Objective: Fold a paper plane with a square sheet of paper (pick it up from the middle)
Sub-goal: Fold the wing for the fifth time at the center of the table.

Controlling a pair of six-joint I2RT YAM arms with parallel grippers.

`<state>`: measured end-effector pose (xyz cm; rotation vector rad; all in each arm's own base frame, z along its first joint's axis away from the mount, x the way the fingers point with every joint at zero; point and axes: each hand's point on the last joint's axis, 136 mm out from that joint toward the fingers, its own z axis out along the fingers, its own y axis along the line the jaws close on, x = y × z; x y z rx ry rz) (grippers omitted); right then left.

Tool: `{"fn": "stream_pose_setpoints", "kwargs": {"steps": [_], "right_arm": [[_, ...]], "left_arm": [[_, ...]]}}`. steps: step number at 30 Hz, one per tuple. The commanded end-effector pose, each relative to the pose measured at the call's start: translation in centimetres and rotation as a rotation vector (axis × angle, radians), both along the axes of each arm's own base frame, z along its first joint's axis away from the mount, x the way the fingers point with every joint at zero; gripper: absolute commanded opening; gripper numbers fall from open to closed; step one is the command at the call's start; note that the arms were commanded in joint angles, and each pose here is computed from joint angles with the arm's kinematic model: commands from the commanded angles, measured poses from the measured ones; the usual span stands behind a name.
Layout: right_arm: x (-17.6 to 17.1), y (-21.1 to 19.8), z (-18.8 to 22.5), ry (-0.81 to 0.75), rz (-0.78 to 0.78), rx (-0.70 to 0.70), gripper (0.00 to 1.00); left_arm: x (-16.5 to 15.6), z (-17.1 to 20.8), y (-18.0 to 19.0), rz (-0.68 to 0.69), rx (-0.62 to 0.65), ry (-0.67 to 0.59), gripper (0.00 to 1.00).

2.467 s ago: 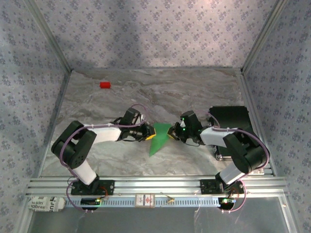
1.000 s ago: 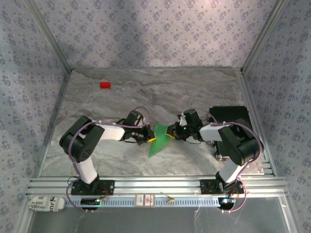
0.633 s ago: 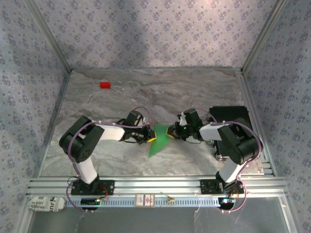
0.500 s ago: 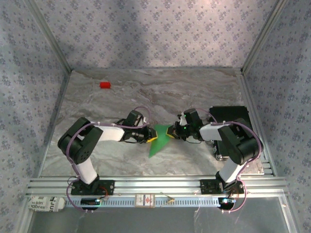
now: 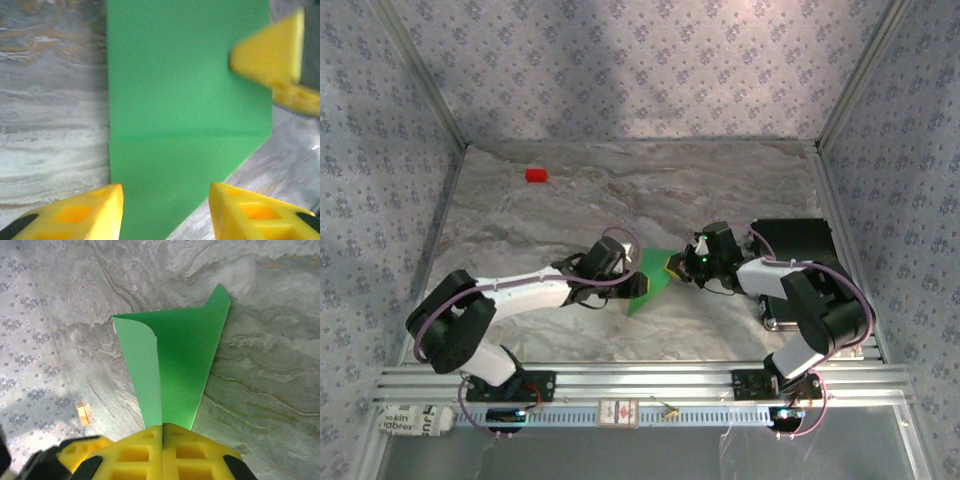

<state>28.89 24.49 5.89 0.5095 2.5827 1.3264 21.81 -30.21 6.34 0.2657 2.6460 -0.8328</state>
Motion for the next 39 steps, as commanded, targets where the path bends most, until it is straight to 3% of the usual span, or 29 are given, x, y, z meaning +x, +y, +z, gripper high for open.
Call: {"fn": "stream_pose_setpoints", "kwargs": {"steps": [1,11,20,31,39], "right_arm": [[0.7,-0.4,0.9,0.004,-0.070,0.023,0.04],[1.0,-0.1,1.4,0.018,-0.085,0.047,0.04],[0.9,-0.4,1.2,0.022,-0.093,0.038,0.04],[0.9,-0.5,1.3,0.022,-0.098,0.040,0.04],[0.9,-0.5,1.3,0.021,-0.096,0.037,0.04]], "left_arm": [[-0.2,0.2,0.7,-0.073,0.161,-0.140,0.51],[-1.1,0.0,-1.4,-0.208,0.375,-0.311,0.54],[-1.1,-1.6,-1.7,-0.239,0.528,-0.345,0.49],[-1.0,-2.6,-1.1,-0.245,0.617,-0.379,0.42],[-1.2,-2.7,-1.5,-0.262,0.645,-0.402,0.31]]}}
